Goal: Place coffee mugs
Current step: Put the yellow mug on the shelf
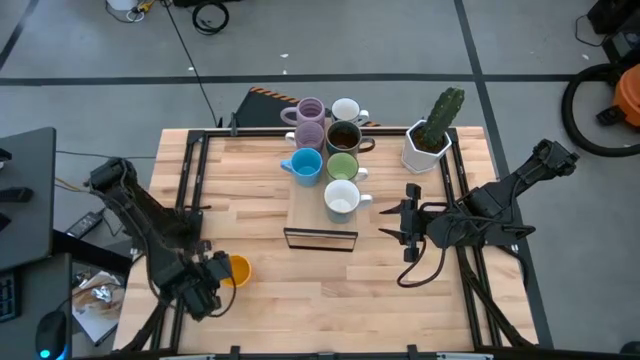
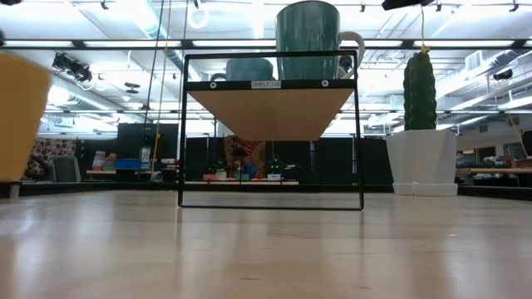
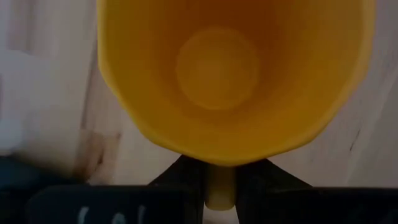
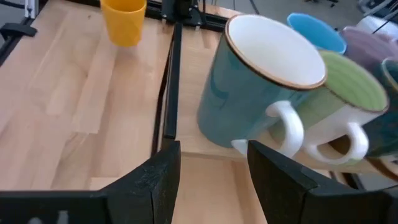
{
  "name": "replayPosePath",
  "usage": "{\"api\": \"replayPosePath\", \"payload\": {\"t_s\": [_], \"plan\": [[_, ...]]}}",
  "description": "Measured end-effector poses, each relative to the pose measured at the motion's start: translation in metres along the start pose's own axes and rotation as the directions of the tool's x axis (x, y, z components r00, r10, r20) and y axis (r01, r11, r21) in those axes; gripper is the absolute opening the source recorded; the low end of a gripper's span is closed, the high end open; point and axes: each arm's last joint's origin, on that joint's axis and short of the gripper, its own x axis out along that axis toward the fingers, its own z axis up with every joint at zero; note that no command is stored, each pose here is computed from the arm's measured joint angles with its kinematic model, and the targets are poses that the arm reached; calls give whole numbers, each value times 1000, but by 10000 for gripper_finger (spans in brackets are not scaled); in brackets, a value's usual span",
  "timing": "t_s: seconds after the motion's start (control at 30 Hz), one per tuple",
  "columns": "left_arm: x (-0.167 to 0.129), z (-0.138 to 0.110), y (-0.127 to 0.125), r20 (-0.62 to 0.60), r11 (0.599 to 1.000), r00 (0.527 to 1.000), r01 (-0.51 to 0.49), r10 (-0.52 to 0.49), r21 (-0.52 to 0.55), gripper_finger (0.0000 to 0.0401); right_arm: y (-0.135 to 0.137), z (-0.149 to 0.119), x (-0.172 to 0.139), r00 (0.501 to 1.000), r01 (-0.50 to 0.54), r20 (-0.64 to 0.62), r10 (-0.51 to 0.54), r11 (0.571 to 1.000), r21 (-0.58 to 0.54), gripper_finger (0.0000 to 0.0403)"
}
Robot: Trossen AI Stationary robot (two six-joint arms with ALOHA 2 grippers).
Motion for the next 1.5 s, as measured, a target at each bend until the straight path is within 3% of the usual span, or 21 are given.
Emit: {"api": "replayPosePath", "payload": {"t_s": [0.2,0.43,0.73,0.9,1.27,1.5], "plan": [[-15,16,26,28,999,999,19,-20,51,57,1,-2,0,999,-32,-23,33,998,62,192],[-28,34,57,79,991,997,4,-15,137,57,5,-10,-4,992,-68,-90,89,975,211,192],[-34,49,84,111,973,994,-24,-1,228,57,21,-13,-17,989,-103,-65,131,941,324,192],[-44,60,96,107,962,994,-54,26,268,57,29,-15,-23,991,-105,-46,128,936,337,192],[-105,102,134,284,971,957,-124,62,206,57,30,-18,-24,994,-67,-56,89,949,309,192],[-113,139,150,352,968,935,-128,46,215,57,30,-19,-24,994,-65,-59,87,948,312,192]]}}
